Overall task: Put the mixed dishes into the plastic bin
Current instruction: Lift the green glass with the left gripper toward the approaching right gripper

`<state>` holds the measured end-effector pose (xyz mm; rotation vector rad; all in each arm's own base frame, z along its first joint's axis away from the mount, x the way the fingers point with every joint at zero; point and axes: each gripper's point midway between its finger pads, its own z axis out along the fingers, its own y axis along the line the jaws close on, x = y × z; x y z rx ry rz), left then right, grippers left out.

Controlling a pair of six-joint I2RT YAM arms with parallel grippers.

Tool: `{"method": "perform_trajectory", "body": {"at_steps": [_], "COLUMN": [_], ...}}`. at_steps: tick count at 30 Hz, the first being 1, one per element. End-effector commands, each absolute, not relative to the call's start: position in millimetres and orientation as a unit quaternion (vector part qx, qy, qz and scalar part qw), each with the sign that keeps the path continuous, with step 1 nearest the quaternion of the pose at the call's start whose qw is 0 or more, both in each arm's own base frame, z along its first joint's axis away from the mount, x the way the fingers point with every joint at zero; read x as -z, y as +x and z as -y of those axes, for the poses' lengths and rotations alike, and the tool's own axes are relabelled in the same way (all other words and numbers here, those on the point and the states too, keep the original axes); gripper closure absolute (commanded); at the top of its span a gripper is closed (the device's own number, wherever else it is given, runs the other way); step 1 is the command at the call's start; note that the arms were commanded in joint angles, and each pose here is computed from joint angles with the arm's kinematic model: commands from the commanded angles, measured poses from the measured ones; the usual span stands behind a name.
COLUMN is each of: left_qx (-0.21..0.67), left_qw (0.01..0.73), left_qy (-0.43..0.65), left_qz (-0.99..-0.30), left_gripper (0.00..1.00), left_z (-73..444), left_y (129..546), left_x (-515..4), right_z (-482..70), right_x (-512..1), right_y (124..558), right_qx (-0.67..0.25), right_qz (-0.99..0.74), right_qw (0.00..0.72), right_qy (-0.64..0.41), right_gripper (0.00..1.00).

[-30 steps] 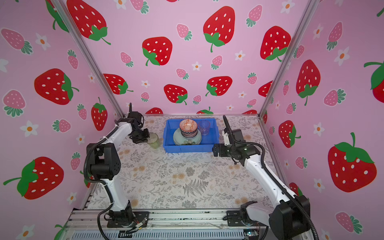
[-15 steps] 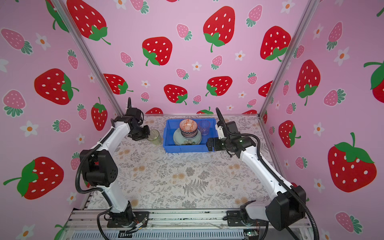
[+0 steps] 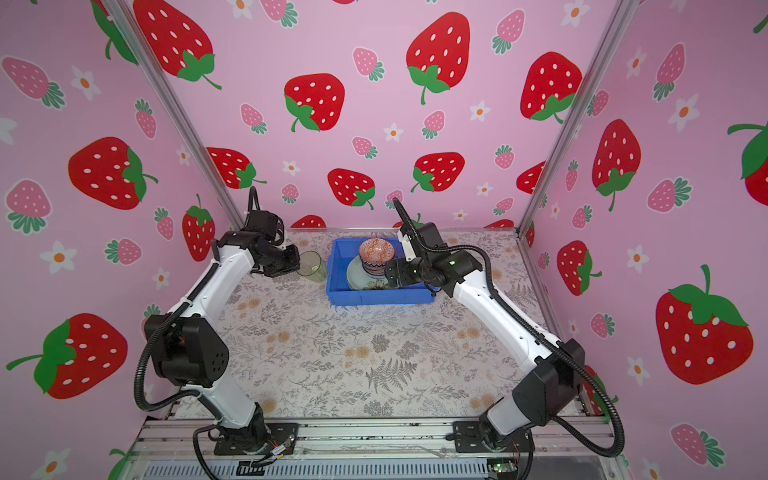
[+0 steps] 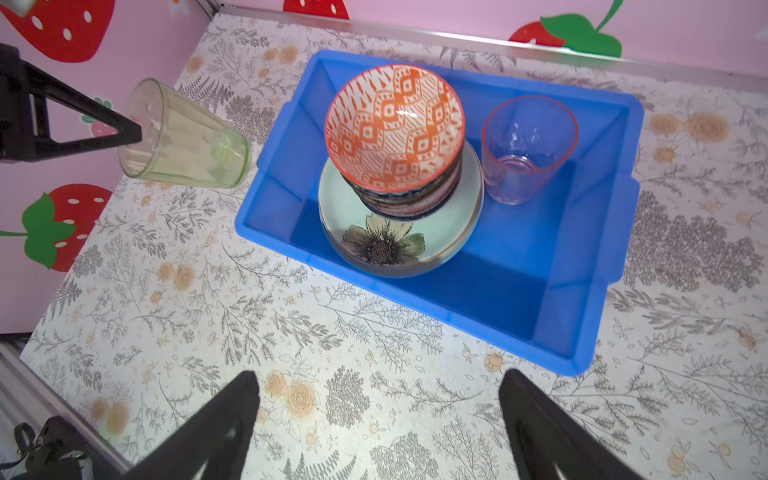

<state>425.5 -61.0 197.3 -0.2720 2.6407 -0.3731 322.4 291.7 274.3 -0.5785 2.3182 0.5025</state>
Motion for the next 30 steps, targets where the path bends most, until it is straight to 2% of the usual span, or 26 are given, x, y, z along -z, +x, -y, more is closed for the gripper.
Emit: {"method": "perform_trajectory", "body": {"at_steps": [1,17,30], "left_qx": [0.169,0.216,0.211], "left_qw": [0.242,0.253,0.254], "left_qy": [-0.096,-0.084,-0.074], "left_qz": [-0.95,-0.939,-0.941], "left_gripper": [1.0,1.0,1.0], "left_z": [71.8,98.9,112.1], "left_y": [425.0,416.4,409.8], "left_x": [-209.0,-222.1,-226.9], "right_z": [-305.2,-415.1,-435.3], "right_x": [-278.7,-294.7,-283.7], "right_y": [325.6,341.0,343.6], "right_qx": [-0.162,-0.125,-0.106], "right_qz": [-0.892,-0.871,-0.869], "right_qw": [0.355,0.377,0.385], "right_qy": [-0.227,-0.29,-0.292], "right_gripper": [0.07,0.19,0.26]}}
